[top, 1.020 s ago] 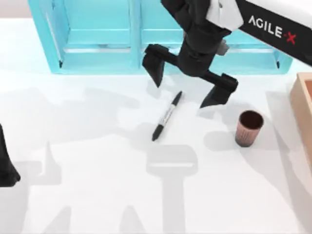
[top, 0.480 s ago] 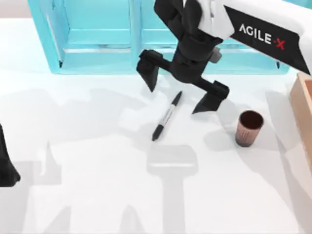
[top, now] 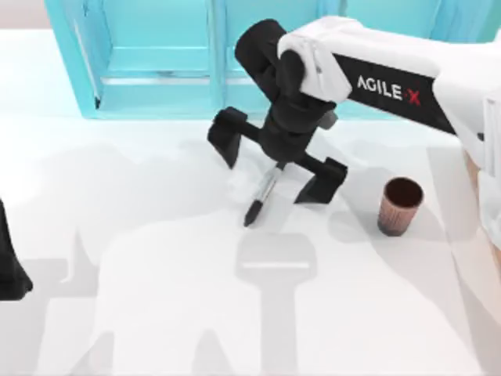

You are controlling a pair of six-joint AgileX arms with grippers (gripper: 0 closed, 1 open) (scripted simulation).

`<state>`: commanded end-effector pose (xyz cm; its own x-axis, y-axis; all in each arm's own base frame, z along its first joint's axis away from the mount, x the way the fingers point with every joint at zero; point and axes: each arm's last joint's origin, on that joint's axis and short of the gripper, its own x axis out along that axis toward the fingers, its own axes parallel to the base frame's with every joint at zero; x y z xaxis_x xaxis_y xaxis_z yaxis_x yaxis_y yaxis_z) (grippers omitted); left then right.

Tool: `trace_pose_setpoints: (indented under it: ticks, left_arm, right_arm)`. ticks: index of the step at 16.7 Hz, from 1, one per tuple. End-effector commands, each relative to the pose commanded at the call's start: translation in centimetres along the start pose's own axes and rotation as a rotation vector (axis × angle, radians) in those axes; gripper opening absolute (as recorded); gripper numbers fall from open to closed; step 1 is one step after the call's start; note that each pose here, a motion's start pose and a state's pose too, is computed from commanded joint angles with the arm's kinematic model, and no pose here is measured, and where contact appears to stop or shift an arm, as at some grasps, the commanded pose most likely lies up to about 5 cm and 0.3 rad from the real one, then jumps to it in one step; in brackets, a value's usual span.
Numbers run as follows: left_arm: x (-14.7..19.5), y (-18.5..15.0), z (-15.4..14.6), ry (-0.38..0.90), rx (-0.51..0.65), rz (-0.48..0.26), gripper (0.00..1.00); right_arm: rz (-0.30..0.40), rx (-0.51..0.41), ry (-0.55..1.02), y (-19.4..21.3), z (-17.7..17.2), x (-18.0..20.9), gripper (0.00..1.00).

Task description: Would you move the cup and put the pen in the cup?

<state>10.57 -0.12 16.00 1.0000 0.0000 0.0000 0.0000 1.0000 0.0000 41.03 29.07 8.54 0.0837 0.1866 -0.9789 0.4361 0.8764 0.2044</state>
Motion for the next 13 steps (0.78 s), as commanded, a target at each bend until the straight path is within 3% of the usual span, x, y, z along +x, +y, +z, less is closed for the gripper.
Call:
trace_pose_setpoints:
  ticks: [4,13]
  left_arm:
    - [0.0,0.0,0.0,0.0,0.0,0.0,1.0]
    - [0.0,0.0,0.0,0.0,0.0,0.0,1.0]
  right_arm:
    - [-0.001,0.0,0.0,-0.02,-0.02,0.15,1.0]
    - [-0.001,0.0,0.0,-0.02,-0.02,0.15,0.32]
